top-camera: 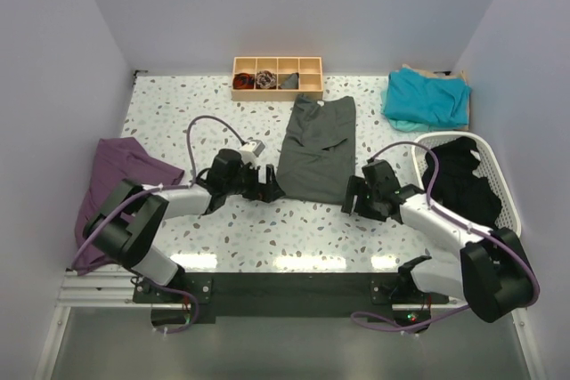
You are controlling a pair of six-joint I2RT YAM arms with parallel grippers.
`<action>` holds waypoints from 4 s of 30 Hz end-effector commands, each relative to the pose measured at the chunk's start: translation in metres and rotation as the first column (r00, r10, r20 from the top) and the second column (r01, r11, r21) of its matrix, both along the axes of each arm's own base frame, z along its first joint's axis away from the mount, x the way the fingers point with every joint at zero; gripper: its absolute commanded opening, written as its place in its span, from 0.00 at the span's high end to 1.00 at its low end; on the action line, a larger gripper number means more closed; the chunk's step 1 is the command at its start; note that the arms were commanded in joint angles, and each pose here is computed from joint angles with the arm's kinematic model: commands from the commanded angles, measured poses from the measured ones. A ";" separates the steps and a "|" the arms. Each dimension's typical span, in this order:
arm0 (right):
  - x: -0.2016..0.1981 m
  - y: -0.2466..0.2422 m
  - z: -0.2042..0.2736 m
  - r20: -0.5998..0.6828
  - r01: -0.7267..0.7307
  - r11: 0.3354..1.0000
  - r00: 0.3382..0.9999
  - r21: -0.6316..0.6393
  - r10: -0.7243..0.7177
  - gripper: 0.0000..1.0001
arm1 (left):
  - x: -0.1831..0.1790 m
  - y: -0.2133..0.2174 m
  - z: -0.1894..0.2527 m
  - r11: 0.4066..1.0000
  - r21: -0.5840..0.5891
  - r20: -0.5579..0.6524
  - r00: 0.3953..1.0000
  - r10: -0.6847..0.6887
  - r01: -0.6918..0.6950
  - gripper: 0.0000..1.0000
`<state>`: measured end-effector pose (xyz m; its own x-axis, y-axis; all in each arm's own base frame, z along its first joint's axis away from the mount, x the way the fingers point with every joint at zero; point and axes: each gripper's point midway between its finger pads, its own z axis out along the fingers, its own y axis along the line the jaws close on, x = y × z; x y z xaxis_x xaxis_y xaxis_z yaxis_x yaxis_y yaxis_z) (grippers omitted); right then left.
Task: Fold and stack the t-shirts
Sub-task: Grab one side of the 2/3 rectangular tshirt with both arms, then fold the long partially folded tshirt into a neat square
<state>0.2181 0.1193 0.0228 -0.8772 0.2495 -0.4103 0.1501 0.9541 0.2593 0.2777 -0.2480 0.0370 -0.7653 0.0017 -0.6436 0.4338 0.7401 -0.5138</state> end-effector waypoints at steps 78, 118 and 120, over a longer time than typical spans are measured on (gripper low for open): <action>0.187 0.069 0.122 0.263 -0.258 0.966 0.931 -0.025 0.255 0.92 | 0.126 -0.041 0.092 0.994 0.050 0.135 0.987 0.087 -0.094 1.00; 0.265 0.097 0.061 0.213 -0.382 0.891 0.918 0.246 0.335 0.19 | 0.180 -0.082 0.090 0.908 -0.388 0.103 0.986 -0.130 0.160 0.00; 0.273 0.096 0.055 0.227 -0.377 0.896 0.918 0.234 0.327 0.19 | 0.186 -0.080 0.085 0.919 -0.366 0.124 0.986 -0.109 0.147 0.00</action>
<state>0.4732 0.2087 0.0665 -0.8728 0.0460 -0.4859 -0.2246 0.8460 0.4836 0.4520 -0.3252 0.1050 -0.7677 -0.1346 -0.6265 0.5090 0.4658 -0.7238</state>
